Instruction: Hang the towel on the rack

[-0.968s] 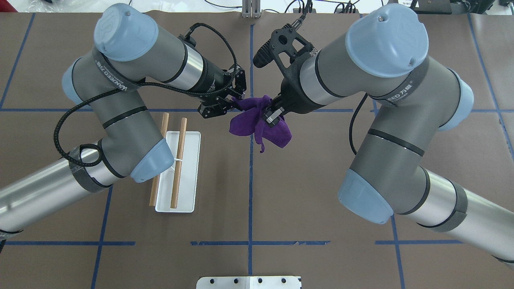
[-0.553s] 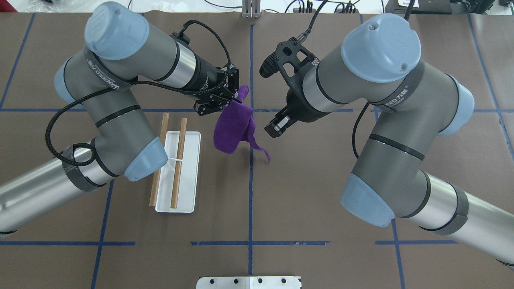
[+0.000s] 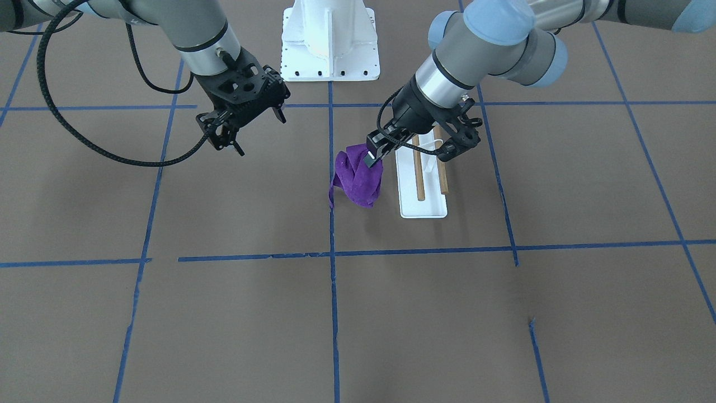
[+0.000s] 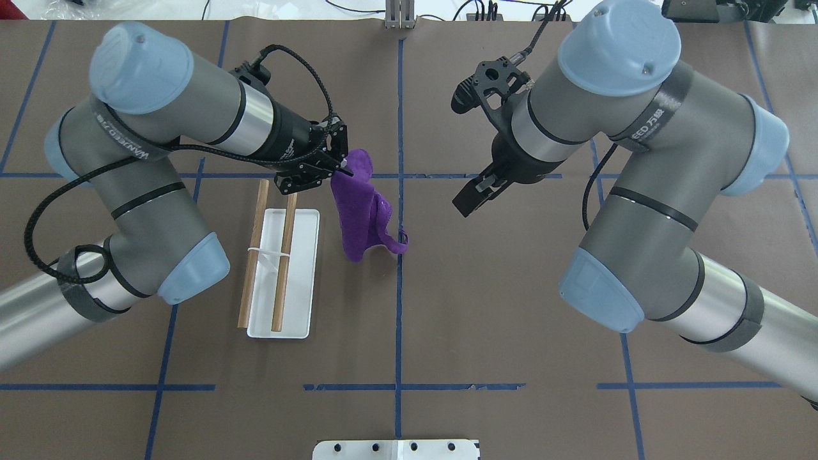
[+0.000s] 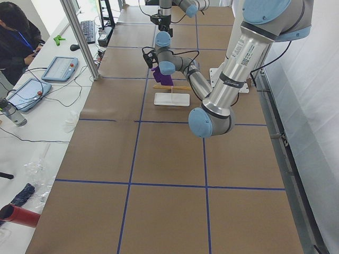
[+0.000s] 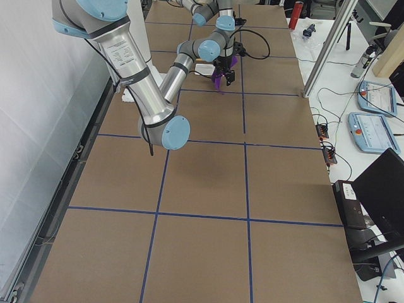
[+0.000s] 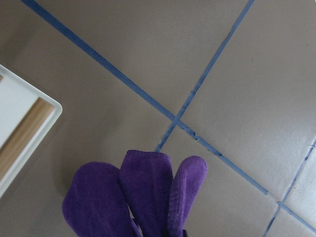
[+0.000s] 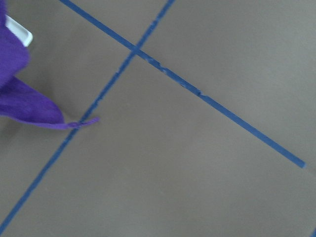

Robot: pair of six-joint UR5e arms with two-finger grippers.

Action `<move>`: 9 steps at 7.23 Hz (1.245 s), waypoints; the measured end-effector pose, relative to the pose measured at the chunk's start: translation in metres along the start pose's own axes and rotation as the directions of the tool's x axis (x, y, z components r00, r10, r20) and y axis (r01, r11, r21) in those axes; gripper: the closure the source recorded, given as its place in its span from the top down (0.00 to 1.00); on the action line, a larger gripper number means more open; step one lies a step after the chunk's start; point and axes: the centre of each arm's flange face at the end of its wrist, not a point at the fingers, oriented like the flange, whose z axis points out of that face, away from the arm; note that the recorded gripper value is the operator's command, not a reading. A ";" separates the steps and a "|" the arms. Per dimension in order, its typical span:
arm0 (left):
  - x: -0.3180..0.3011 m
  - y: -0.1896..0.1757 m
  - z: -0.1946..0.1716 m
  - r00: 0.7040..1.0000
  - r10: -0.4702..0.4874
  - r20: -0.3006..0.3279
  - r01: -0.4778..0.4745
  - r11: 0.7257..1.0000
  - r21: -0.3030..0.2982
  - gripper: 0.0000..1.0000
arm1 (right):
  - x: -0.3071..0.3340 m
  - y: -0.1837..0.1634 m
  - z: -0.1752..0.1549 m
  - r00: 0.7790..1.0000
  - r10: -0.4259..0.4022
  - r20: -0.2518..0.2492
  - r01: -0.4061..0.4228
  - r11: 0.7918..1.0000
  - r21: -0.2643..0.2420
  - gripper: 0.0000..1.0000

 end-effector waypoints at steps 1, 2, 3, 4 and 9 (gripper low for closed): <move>-0.027 -0.012 -0.007 0.998 0.050 0.025 -0.050 0.999 0.015 0.00 | 0.039 0.009 0.004 0.999 -0.011 -0.040 0.009 0.999 -0.037 1.00; -0.055 -0.025 -0.012 0.994 0.094 0.057 -0.095 0.995 0.030 0.00 | 0.076 0.017 0.004 0.996 -0.042 -0.074 0.036 0.997 -0.073 1.00; -0.078 -0.041 -0.019 0.988 0.132 0.086 -0.136 0.989 0.049 0.00 | 0.110 0.027 0.002 0.992 -0.079 -0.098 0.068 0.992 -0.105 1.00; -0.099 -0.061 -0.029 0.978 0.172 0.115 -0.180 0.981 0.070 0.00 | 0.142 0.038 0.000 0.987 -0.114 -0.115 0.099 0.987 -0.130 1.00; -0.133 -0.092 -0.042 0.955 0.245 0.170 -0.263 0.960 0.097 1.00 | 0.189 0.059 -0.005 0.977 -0.168 -0.131 0.145 0.976 -0.165 1.00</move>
